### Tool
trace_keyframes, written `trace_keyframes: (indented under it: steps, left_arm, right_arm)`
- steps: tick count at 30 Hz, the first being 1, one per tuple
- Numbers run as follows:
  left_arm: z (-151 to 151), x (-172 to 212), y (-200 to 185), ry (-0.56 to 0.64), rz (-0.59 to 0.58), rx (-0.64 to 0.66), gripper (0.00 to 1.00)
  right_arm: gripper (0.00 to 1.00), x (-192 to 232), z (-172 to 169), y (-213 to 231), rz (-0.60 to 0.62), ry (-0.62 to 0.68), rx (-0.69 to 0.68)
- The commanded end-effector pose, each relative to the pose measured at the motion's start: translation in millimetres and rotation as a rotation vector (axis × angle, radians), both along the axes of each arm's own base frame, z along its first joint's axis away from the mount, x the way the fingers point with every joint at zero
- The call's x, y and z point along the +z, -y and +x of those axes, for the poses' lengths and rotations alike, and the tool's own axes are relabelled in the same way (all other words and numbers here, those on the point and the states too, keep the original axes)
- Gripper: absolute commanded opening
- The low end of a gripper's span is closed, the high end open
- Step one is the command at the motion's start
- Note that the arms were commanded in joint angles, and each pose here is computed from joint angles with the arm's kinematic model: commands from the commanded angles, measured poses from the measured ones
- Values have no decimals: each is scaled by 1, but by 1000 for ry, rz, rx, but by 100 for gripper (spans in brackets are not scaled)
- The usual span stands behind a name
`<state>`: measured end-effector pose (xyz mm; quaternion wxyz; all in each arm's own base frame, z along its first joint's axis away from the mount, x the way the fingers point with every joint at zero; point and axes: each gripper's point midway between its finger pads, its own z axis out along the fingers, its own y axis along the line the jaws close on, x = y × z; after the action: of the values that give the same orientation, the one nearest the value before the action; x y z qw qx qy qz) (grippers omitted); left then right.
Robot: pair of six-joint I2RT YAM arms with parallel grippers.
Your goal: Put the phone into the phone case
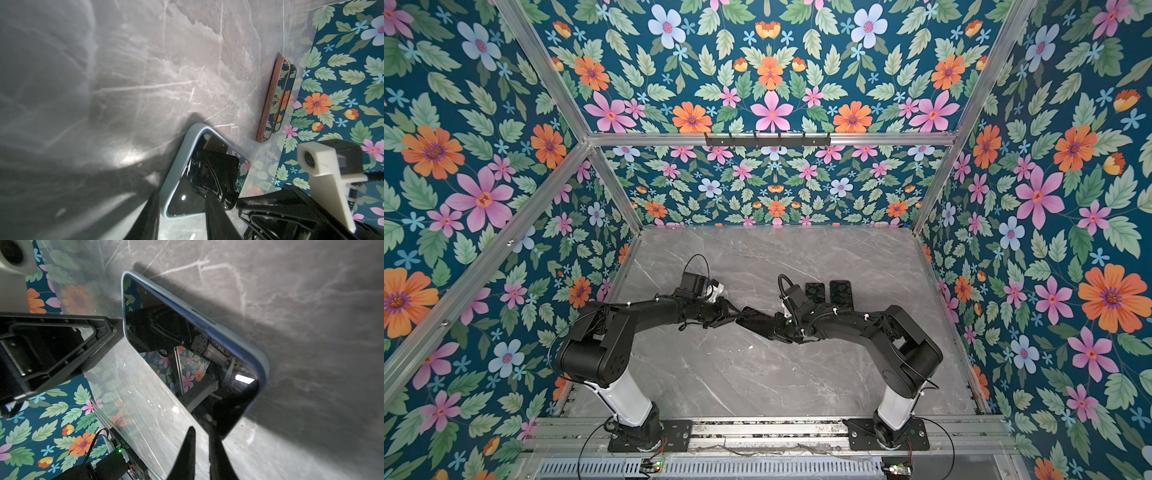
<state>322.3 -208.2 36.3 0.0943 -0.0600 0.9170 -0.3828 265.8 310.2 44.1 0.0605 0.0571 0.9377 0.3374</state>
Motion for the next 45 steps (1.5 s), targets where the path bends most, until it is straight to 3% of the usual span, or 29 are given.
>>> trace_keyframes:
  steps: [1, 7, 14, 19, 25, 45]
  left_arm:
    - [-2, 0, 2, 3, -7, -19, 38]
    - [-3, 4, -7, 18, 32, -12, 41]
    - [-19, 10, -14, 20, 30, 17, 59]
    - [-34, 15, 0, 25, -1, 4, 62]
    - [-39, 6, 12, 4, -19, -11, 61]
    - [-22, -6, 41, 2, -67, -64, 54]
  right_arm:
    - [14, 0, -1, -3, 1, 2, 13]
    - [16, 10, 2, 1, -39, 44, 34]
    - [33, 28, 35, 13, -151, 206, 157]
    - [49, 20, 56, 11, -187, 233, 229]
    - [59, 5, 58, 7, -183, 204, 282]
    - [47, -8, 11, -8, -94, 69, 305]
